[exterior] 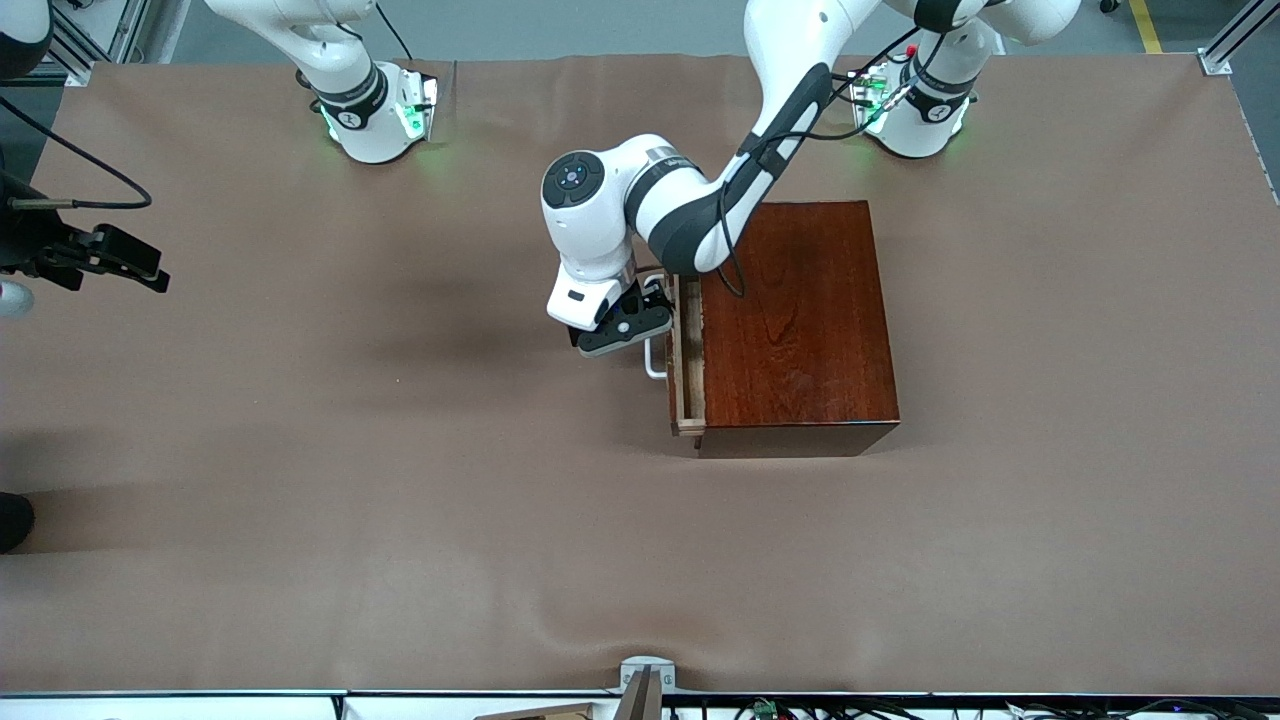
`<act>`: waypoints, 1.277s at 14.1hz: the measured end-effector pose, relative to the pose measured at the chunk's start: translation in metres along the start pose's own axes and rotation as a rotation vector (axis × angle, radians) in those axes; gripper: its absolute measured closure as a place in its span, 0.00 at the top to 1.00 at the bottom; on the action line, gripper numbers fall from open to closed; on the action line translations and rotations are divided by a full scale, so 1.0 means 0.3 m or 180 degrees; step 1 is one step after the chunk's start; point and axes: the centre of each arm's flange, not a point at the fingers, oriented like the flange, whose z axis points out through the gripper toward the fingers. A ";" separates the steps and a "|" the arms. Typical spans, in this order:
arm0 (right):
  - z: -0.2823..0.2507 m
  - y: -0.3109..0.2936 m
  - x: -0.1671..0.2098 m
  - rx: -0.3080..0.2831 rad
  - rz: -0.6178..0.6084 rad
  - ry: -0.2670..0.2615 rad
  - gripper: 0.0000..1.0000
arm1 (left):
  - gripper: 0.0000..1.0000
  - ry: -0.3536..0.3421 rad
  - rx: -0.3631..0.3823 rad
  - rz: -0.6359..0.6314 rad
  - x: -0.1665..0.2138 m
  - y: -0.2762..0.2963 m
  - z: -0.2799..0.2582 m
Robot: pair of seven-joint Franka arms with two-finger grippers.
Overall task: Open drawer, take yellow block, close drawer
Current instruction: 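Pull the drawer handle outward with the left gripper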
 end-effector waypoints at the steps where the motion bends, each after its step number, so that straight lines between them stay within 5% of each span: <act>1: 0.000 0.000 0.000 0.0000 0.0000 0.0000 1.00 | 1.00 0.0002 -0.0009 0.0009 0.000 -0.001 -0.001; 12: 0.000 0.000 0.000 0.0000 -0.0001 -0.0001 1.00 | 1.00 0.0022 -0.0102 0.0295 0.003 0.002 0.001; 18: 0.000 0.000 0.000 0.0000 -0.0001 -0.0002 1.00 | 1.00 -0.0033 -0.0389 0.0140 -0.001 0.031 -0.025</act>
